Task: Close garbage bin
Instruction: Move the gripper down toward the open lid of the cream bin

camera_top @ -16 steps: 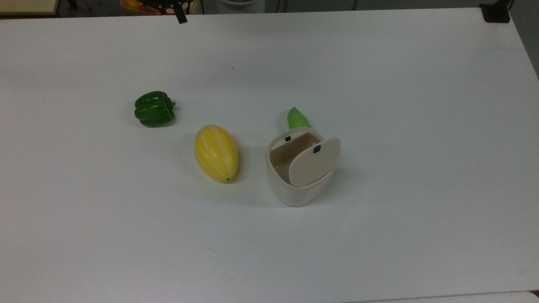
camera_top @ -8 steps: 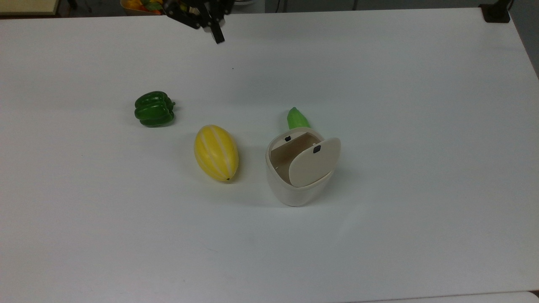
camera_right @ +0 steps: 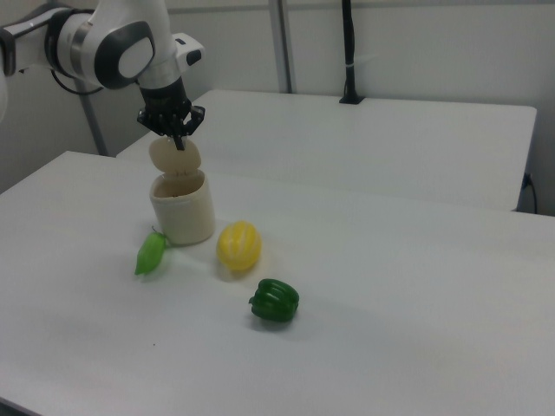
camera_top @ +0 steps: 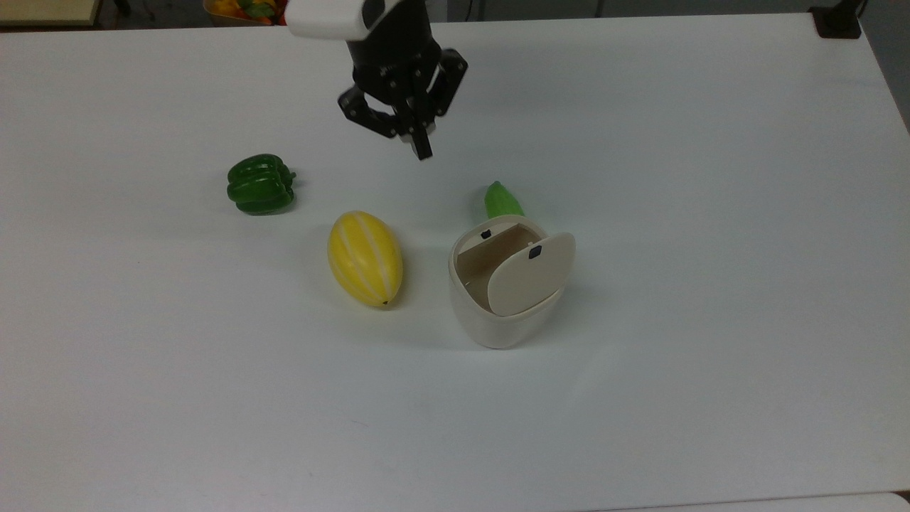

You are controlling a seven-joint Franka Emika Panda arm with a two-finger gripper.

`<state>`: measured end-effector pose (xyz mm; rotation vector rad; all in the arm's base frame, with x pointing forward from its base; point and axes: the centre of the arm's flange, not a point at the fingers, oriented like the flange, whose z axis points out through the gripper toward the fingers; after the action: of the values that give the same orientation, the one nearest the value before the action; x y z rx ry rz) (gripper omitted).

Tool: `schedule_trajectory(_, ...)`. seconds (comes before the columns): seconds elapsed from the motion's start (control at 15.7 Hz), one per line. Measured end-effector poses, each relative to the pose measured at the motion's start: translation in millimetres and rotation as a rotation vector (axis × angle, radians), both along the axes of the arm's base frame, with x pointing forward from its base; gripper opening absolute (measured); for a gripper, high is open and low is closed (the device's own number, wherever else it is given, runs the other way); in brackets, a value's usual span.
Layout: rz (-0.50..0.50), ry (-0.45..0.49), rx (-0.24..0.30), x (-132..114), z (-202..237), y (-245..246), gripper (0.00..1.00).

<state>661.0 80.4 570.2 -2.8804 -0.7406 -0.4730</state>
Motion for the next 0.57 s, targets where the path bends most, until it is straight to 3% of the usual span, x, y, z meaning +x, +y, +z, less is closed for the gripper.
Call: schedule_trajectory(0.57, -0.008, -0.181, 0.026, 12, 15, 37, 0.01)
